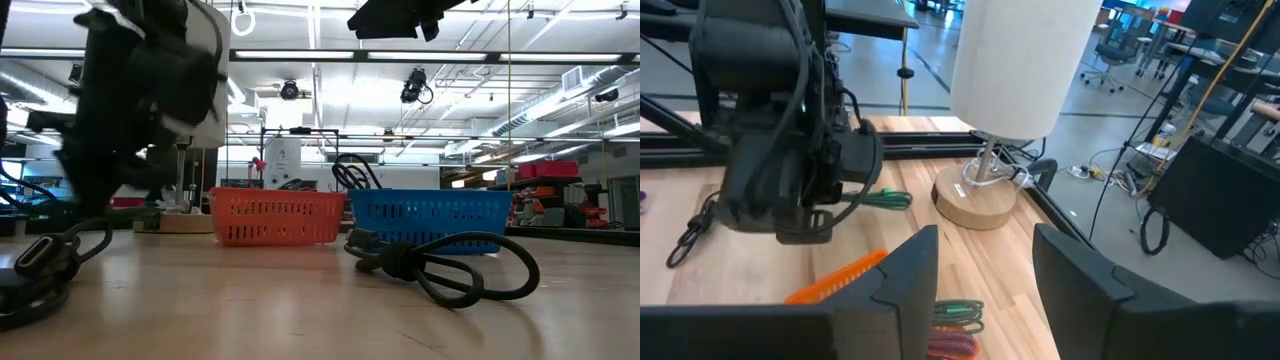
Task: Pick & Place USB Port
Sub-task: Put the green charger cable into the orange bin, then adjust the orange bin
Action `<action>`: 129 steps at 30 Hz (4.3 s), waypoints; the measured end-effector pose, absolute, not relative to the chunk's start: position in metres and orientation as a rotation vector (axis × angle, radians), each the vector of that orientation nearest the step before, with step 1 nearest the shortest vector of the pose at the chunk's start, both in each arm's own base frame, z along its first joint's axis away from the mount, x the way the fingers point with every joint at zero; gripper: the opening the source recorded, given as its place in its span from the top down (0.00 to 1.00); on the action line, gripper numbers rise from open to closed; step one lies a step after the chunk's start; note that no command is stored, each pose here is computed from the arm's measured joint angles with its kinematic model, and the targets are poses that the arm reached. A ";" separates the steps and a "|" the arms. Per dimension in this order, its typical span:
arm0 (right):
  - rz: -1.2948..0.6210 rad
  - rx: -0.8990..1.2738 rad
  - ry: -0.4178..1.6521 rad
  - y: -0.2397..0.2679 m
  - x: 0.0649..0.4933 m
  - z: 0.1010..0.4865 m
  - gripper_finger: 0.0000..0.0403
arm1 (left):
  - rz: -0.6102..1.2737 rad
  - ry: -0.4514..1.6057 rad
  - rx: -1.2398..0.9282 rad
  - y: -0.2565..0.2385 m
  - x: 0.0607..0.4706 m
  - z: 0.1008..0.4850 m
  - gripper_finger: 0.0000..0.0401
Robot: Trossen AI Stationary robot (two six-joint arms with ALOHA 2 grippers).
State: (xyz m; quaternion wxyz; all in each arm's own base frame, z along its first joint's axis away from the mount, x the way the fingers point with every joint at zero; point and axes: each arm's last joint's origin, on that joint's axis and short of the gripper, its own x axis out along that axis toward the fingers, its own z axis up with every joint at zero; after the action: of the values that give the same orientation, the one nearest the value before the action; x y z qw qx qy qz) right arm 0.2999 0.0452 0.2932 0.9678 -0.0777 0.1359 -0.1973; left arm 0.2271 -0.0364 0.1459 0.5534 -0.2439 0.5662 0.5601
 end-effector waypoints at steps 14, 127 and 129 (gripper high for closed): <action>-0.400 -0.157 0.274 0.045 0.300 0.293 0.59 | 0.800 0.789 -0.443 -0.052 0.261 0.266 0.92; -0.400 -0.182 0.292 0.044 0.300 0.292 0.59 | 0.400 0.892 -0.257 -0.066 0.331 0.164 0.79; -0.402 -0.183 0.296 0.043 0.300 0.292 0.59 | 0.370 0.912 -0.262 -0.067 0.330 0.163 0.80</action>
State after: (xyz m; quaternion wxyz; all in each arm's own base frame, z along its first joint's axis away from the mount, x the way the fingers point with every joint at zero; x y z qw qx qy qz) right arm 0.2997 0.0432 0.2917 0.9648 -0.0902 0.1464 -0.1988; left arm 0.3301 -0.0672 0.1630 0.8731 -0.1254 0.4366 0.1771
